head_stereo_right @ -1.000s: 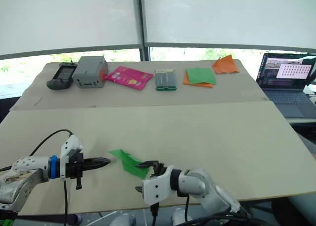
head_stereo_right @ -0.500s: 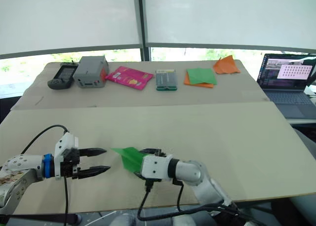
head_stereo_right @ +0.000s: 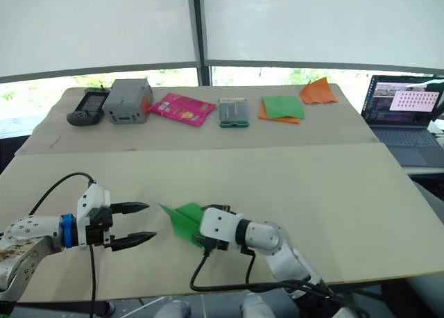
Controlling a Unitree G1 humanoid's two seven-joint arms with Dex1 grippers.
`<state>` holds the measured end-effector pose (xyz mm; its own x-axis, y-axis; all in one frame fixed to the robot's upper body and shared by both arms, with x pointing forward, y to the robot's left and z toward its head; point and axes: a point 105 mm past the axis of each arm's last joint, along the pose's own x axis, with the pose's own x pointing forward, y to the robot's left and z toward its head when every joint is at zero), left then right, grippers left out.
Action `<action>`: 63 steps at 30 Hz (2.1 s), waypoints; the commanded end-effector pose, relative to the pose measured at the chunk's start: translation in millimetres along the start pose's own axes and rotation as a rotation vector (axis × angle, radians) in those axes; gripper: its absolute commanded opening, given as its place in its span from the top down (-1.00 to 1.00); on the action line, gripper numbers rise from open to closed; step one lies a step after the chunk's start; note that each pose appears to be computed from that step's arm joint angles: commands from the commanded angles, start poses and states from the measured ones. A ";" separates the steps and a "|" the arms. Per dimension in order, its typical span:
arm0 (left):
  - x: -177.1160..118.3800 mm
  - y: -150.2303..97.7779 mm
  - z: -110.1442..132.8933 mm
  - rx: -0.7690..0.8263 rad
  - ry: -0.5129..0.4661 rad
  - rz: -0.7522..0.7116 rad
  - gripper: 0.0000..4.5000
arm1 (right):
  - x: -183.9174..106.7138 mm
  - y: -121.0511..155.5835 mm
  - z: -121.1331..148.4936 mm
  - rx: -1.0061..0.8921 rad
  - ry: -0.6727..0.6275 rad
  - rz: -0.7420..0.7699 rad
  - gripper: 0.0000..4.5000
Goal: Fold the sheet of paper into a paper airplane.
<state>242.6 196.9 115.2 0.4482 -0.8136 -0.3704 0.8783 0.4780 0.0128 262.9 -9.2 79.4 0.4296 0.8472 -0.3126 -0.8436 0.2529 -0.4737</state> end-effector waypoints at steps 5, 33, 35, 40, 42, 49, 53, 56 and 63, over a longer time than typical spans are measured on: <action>1.9 -0.2 6.8 0.032 -0.010 0.001 -1.00 | -1.2 -6.5 6.9 -0.008 -0.022 -0.025 0.35; 25.7 -2.1 49.8 0.091 -0.212 0.011 -1.00 | -114.1 -72.4 -1.5 0.447 0.078 -0.772 0.99; 28.9 -6.4 50.8 0.106 -0.208 -0.017 -1.00 | -134.2 -76.6 -16.6 0.495 0.150 -0.898 0.99; 36.0 -22.1 52.7 0.135 -0.174 -0.146 -1.00 | -171.1 -75.9 -41.0 0.609 0.274 -1.121 0.99; 38.0 -24.7 49.8 0.142 -0.150 -0.176 -1.00 | -178.6 -72.2 -51.0 0.632 0.341 -1.157 0.99; 45.2 -22.3 48.9 0.166 -0.140 -0.194 -1.00 | -186.9 -61.4 -70.4 0.738 0.433 -1.167 0.99; 46.9 -22.3 49.0 0.166 -0.142 -0.197 -1.00 | -185.4 -57.6 -74.8 0.743 0.447 -1.135 0.99; 47.5 -22.8 48.5 0.165 -0.142 -0.199 -1.00 | -187.2 -55.6 -80.1 0.732 0.462 -1.117 0.99; 47.4 -22.8 47.9 0.161 -0.141 -0.199 -1.00 | -186.3 -65.3 -63.6 0.695 0.338 -1.092 -0.02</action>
<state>252.2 134.2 135.1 0.2784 -0.9235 -0.2638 0.9604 0.2701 0.0679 253.6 -216.7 90.3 0.9150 -0.1015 -0.3905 0.0548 0.9901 -0.1290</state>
